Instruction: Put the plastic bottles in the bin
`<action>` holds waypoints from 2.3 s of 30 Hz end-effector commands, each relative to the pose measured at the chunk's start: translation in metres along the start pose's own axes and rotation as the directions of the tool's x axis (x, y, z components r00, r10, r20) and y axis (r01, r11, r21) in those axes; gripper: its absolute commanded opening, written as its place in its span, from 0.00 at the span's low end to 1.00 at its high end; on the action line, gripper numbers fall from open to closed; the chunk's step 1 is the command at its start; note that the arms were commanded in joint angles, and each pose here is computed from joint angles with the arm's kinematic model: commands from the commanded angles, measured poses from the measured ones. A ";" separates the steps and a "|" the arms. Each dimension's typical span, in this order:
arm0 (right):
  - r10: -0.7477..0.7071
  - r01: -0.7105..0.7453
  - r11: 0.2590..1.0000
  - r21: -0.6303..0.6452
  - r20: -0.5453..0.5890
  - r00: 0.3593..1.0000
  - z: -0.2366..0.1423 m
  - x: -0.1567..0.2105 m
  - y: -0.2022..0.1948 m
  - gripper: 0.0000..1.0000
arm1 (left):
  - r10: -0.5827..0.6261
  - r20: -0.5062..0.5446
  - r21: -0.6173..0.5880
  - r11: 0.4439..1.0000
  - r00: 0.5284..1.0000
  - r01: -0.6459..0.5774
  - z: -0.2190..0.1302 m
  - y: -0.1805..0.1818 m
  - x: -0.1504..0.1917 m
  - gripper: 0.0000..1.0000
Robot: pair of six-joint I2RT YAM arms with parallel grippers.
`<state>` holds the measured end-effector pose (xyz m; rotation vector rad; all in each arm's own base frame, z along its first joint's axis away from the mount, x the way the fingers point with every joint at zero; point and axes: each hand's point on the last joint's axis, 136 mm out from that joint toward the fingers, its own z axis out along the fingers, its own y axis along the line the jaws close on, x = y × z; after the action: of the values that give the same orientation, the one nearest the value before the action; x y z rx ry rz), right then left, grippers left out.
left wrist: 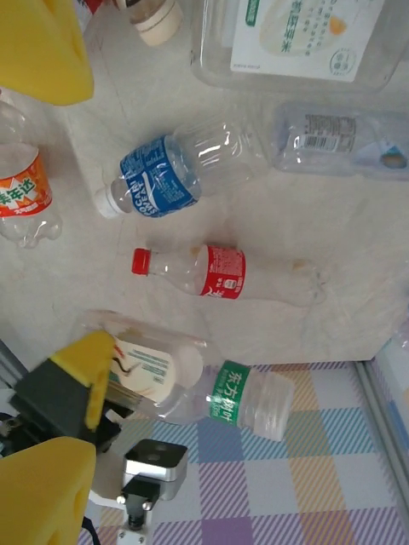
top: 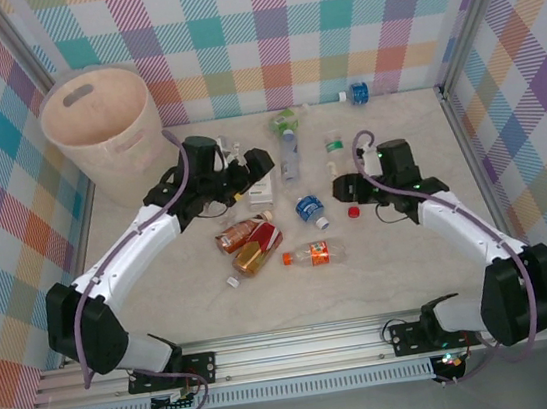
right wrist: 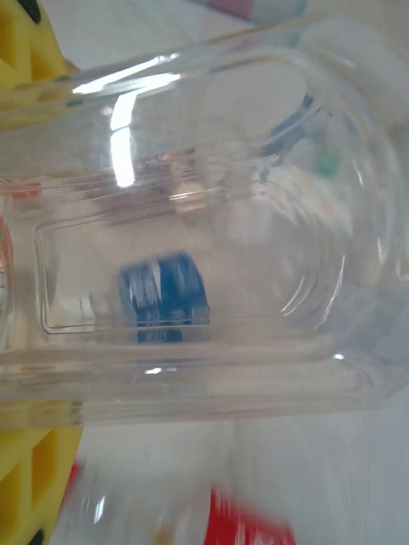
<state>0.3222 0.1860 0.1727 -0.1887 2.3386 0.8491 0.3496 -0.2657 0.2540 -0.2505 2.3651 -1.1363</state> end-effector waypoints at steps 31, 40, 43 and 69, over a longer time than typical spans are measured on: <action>-0.190 0.157 0.857 -0.492 -0.018 0.982 0.013 -0.001 0.138 0.52 | 0.104 -0.142 -0.028 0.994 0.984 -0.109 0.037 -0.016 0.042 0.74; -0.190 0.135 0.857 -0.497 -0.063 0.980 0.014 -0.002 0.143 0.60 | 0.098 -0.103 -0.079 0.991 0.990 -0.106 0.035 -0.008 0.037 0.57; -0.183 0.130 0.861 -0.492 -0.061 0.981 0.014 -0.002 0.142 0.67 | 0.089 -0.083 -0.070 0.993 0.993 -0.095 0.035 -0.010 0.033 0.56; -0.170 0.185 0.982 -0.043 0.234 0.957 -0.026 -0.030 0.074 1.00 | 0.295 0.403 -0.446 0.890 0.866 -0.096 -0.112 0.014 -0.101 0.54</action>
<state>0.2966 0.2439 0.2436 -0.4007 2.0766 0.9465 0.3775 -0.1769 0.2962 -0.3600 2.2225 -0.5236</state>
